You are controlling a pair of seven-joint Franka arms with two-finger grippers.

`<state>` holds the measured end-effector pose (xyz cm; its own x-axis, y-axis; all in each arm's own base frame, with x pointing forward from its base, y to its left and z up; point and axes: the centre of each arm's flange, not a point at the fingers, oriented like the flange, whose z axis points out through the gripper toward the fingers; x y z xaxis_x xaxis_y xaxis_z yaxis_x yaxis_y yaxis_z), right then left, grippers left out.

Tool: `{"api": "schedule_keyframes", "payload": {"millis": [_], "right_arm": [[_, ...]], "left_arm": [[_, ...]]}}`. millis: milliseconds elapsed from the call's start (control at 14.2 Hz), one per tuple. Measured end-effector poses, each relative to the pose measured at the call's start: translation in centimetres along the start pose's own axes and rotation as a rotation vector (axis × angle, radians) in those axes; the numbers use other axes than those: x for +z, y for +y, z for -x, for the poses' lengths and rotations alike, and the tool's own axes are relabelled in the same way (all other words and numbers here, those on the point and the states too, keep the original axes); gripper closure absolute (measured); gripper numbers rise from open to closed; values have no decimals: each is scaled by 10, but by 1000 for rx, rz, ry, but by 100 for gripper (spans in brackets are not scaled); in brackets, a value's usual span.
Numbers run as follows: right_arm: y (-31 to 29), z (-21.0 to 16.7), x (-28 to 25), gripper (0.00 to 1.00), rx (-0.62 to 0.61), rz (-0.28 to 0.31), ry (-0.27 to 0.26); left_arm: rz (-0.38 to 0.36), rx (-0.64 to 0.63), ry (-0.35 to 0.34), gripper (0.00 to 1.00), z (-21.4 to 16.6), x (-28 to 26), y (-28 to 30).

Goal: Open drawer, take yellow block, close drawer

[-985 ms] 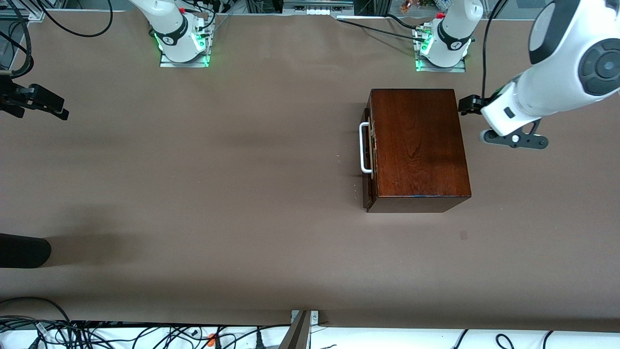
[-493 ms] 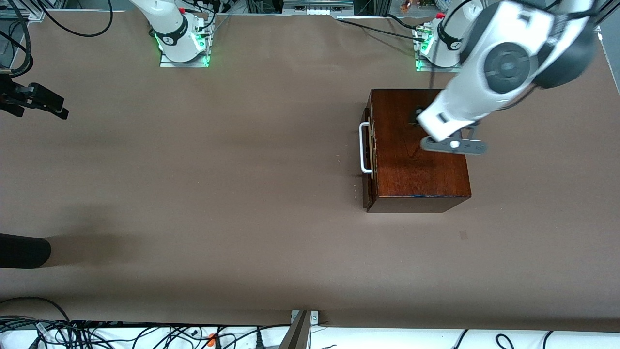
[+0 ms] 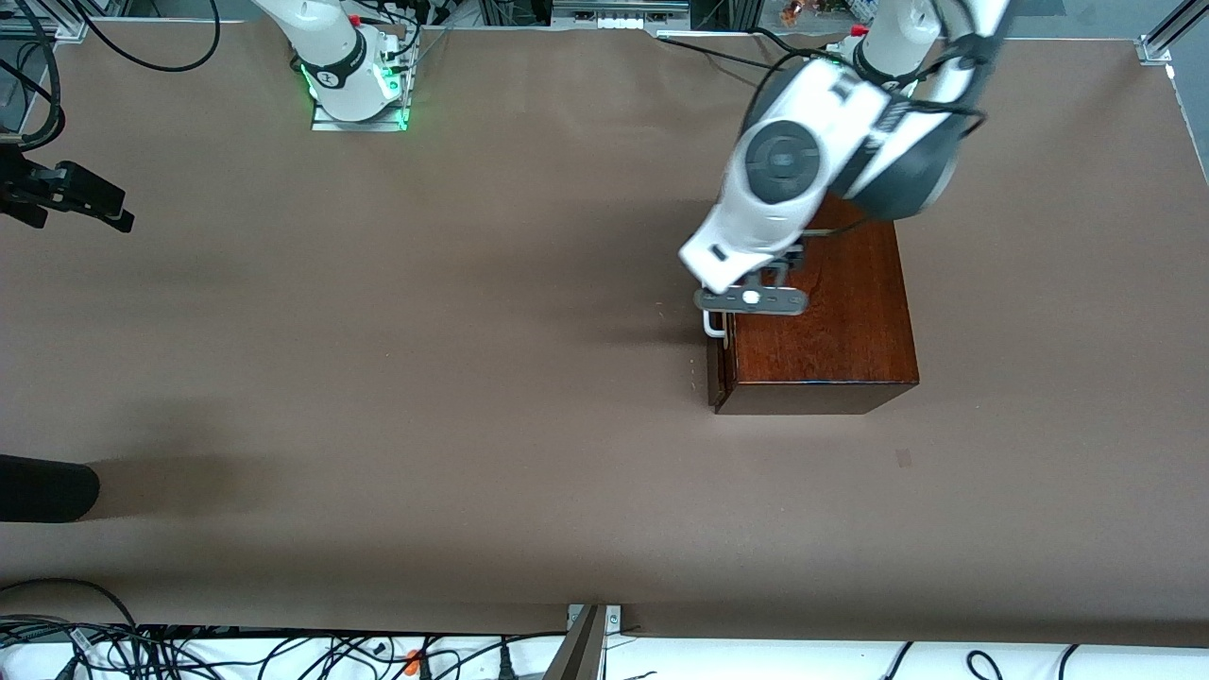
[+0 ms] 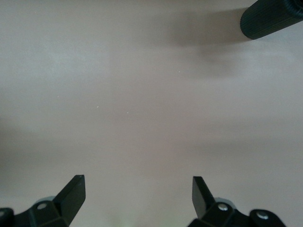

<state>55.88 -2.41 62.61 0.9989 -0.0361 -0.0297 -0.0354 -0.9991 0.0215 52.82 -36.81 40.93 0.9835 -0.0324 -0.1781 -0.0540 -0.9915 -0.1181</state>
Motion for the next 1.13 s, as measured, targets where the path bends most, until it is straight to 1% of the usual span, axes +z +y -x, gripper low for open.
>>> {"api": "schedule_keyframes", "payload": {"millis": [141, 282, 633, 1126], "right_arm": [[0, 0, 0, 0, 0, 0, 0], [0, 0, 0, 0, 0, 0, 0], [0, 0, 0, 0, 0, 0, 0], [0, 0, 0, 0, 0, 0, 0]], "left_arm": [[-81, -4, 30, 0, 11, 20, 37], [-117, -6, 62, 0, 16, 38, 60], [-171, 10, 72, 0, 19, 65, 78], [-207, 34, 33, 0, 24, 100, 95]]}}
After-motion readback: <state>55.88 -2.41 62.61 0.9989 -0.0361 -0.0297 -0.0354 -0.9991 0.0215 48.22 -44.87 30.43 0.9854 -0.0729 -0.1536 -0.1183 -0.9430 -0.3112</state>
